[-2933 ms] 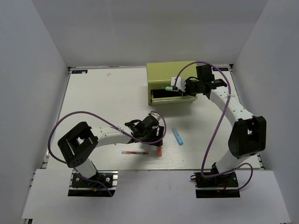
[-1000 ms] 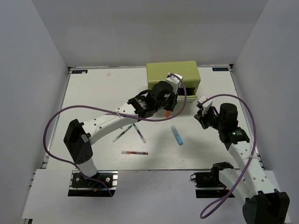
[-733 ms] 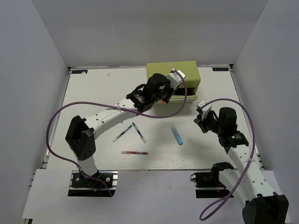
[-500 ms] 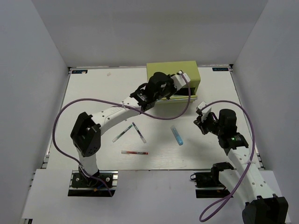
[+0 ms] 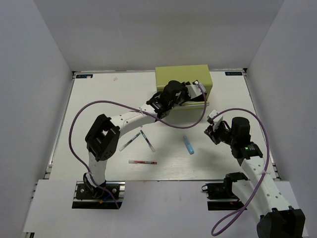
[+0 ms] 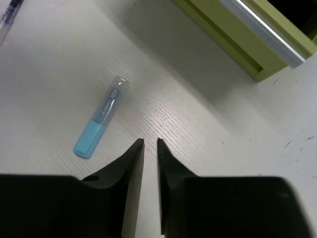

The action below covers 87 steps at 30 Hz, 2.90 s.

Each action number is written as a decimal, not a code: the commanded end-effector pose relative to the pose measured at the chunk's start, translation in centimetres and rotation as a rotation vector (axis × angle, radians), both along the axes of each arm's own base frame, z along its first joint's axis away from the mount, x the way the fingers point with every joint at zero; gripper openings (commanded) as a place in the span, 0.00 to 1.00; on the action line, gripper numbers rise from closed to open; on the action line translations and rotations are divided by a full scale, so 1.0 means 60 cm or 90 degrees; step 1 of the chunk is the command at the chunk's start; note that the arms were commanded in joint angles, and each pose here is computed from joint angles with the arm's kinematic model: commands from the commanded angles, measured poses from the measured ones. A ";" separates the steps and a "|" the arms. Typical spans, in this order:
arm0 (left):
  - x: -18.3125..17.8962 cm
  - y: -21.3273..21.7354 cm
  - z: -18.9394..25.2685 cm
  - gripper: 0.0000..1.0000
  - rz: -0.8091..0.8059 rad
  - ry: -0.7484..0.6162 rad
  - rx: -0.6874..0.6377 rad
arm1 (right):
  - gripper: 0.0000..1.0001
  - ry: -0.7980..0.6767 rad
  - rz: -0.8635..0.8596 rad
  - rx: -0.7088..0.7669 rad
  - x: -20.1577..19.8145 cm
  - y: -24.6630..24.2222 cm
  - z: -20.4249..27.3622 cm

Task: Sort the stationery into containers
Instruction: Place the pen in the drawer, then pick up the pen from the center of the board, then place the pen in the drawer.

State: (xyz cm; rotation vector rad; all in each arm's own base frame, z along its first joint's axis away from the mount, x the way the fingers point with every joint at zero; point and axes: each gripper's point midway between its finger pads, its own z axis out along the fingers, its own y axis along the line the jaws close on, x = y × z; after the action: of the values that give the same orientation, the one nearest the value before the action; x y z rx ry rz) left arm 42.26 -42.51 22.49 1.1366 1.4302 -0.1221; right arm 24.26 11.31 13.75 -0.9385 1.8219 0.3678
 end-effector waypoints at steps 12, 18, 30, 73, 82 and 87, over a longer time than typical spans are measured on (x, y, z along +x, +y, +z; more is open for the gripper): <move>-0.016 0.015 0.088 0.77 0.025 -0.044 -0.085 | 0.53 0.044 0.101 0.026 -0.003 0.040 -0.023; -0.048 0.038 0.166 0.81 0.052 -0.012 -0.202 | 0.56 0.082 0.141 0.037 -0.007 0.063 -0.035; -0.173 0.260 0.082 0.91 0.334 0.258 -0.365 | 0.71 0.174 0.112 -0.039 -0.004 0.119 -0.109; -0.315 0.415 -0.226 1.00 0.509 0.462 0.033 | 0.14 -0.303 0.197 -0.140 0.198 0.214 0.219; -0.311 0.422 -0.235 1.00 0.505 0.460 0.080 | 0.22 -0.324 0.236 -0.235 0.285 0.213 0.181; -0.305 0.430 -0.239 1.00 0.519 0.453 0.097 | 0.57 -0.303 0.236 -0.255 0.306 0.202 0.165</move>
State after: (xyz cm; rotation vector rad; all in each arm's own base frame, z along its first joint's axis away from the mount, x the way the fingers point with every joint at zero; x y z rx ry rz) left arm 22.99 -16.67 7.04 0.5570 2.4993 0.1705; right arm 41.45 23.45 21.08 -1.5071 1.3679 0.0373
